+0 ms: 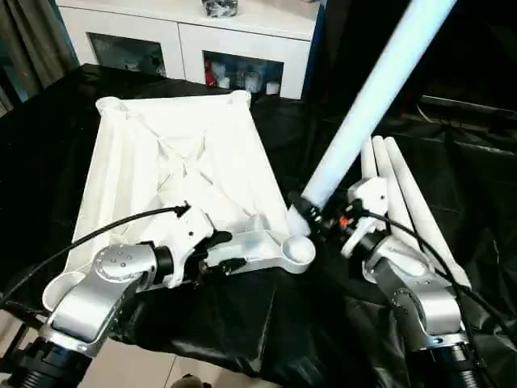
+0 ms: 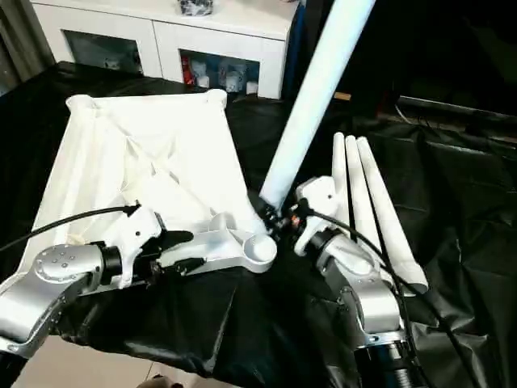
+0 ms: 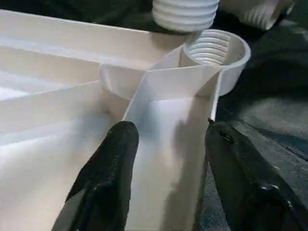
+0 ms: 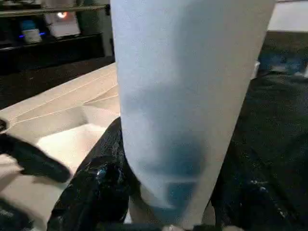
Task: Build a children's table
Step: Insert table leg to table base
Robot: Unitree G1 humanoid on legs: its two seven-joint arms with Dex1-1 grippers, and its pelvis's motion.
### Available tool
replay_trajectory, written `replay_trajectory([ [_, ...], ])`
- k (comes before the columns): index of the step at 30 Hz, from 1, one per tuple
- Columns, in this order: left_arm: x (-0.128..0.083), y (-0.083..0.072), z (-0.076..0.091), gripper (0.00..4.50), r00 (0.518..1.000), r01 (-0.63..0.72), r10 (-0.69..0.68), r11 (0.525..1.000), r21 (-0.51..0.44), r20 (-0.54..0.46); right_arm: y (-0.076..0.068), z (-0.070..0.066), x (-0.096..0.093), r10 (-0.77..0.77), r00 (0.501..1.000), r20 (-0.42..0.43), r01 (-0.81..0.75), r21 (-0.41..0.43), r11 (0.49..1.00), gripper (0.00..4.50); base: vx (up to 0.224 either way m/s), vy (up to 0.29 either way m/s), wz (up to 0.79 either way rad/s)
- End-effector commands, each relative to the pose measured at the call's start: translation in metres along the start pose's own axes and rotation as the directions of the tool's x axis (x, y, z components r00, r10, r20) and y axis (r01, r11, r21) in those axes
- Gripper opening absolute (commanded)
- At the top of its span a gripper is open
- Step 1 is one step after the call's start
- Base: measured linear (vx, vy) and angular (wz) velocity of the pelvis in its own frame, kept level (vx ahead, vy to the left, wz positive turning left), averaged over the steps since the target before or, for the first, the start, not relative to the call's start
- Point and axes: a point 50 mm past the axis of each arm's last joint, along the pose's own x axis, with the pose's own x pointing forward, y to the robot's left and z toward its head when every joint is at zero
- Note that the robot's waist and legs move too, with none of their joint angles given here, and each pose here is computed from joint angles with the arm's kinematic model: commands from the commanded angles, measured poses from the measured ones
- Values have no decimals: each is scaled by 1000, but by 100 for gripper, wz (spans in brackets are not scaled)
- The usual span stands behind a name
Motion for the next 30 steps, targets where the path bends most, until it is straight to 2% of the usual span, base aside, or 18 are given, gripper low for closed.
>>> replay_trajectory([
  [1, 1, 3, 1, 231, 1000, 25, -24, 999, 40, -18, 3, -1, -1, 48, 999, -12, -48, 1, 999, 188, 0, 0, 0],
  [9, 9, 7, -3, 176, 989, 127, -123, 991, 50, -80, 0, -4, -1, 54, 997, -62, -54, 1, 999, 188, 0, 0, 0],
  [16, 13, 9, 5, 122, 980, 192, -190, 980, 43, -56, -6, -1, -2, 28, 997, -73, -28, 7, 1000, 188, 0, 0, 0],
  [22, 15, 5, 9, 120, 970, 241, -241, 970, 9, -31, -8, 0, -3, 29, 997, -75, -29, 6, 1000, 188, 0, 0, 0],
  [25, 17, 6, 8, 153, 967, 250, -251, 968, -15, -41, -8, 1, -4, 35, 996, -79, -35, 3, 999, 188, 0, 0, 0],
  [27, 18, 9, 6, 157, 971, 229, -227, 973, 15, -70, -7, 0, -4, 44, 995, -86, -43, 4, 999, 188, 0, 0, 0],
  [28, 19, 10, 3, 183, 974, 214, -211, 977, 21, -86, -6, 0, -4, 51, 995, -89, -51, 7, 999, 188, 0, 0, 0],
  [30, 19, 12, 1, 198, 974, 206, -202, 978, 29, -105, -5, -1, -5, 60, 994, -93, -59, 12, 998, 188, 0, 0, 0],
])
